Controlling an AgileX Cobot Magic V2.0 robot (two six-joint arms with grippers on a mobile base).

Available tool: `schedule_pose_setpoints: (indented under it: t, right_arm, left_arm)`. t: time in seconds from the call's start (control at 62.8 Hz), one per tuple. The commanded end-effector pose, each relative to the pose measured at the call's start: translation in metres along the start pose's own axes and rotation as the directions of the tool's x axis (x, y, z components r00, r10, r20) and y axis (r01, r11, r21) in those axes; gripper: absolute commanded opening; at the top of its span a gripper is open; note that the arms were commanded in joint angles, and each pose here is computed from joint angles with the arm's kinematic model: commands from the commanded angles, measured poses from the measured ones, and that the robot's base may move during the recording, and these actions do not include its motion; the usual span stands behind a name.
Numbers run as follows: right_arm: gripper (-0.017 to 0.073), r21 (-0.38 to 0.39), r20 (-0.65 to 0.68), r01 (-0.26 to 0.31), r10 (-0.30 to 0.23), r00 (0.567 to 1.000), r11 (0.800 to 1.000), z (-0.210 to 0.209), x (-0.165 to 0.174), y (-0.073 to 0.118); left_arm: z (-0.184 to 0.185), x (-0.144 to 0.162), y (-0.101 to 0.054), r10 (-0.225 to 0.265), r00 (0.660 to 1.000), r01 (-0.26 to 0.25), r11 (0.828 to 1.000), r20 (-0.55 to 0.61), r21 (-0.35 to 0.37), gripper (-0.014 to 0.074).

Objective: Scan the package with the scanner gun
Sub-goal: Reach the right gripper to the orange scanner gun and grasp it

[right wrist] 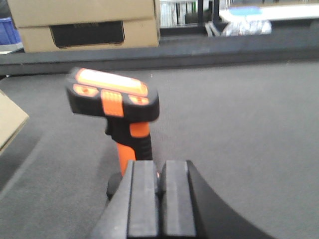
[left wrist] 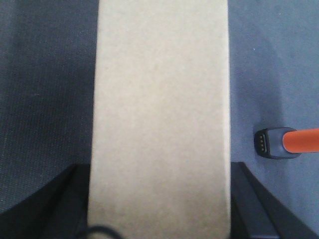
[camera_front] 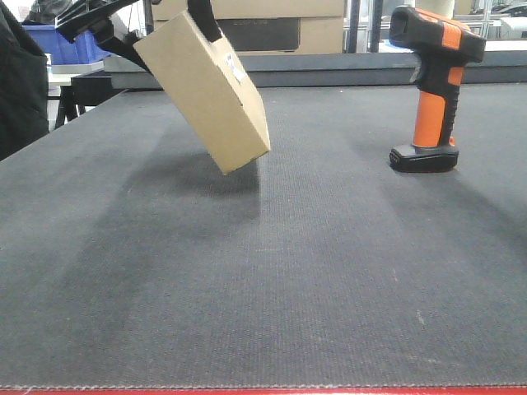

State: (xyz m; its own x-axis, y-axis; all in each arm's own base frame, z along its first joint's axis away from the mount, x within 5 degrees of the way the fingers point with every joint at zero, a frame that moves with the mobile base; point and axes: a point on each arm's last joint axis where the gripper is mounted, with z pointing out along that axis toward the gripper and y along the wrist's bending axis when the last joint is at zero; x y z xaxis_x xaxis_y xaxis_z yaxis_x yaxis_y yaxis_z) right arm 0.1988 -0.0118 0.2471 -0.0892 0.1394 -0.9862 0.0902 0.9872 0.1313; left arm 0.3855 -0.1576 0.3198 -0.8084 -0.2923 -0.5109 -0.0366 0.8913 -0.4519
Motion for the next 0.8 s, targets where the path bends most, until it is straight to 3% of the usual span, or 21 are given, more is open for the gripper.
schedule_pose_setpoints:
  t: [0.0, 0.271, 0.414, 0.781]
  right_arm:
    - [-0.0168, -0.027, 0.055, 0.0, 0.002, 0.998, 1.0, 0.012, 0.001, 0.004]
    - [-0.0168, -0.08, 0.007, -0.06, 0.061, 0.998, 0.995, 0.03, 0.021, 0.031]
    - [-0.0168, -0.014, 0.014, -0.046, 0.046, 0.999, 0.999, 0.048, 0.017, 0.035]
    - [-0.0168, 0.014, 0.019, -0.019, 0.018, 1.0, 1.0, 0.107, 0.036, 0.044]
  left_arm:
    - [-0.005, -0.002, -0.004, -0.002, 1.0, 0.002, 1.0, 0.027, 0.02, -0.0111]
    - [-0.005, -0.002, -0.004, -0.002, 1.0, 0.002, 1.0, 0.027, 0.02, -0.0111]
    - [-0.005, -0.002, -0.004, -0.002, 1.0, 0.002, 1.0, 0.027, 0.02, -0.0111]
    - [-0.005, -0.002, -0.004, 0.003, 1.0, -0.003, 1.0, 0.028, 0.017, -0.0111]
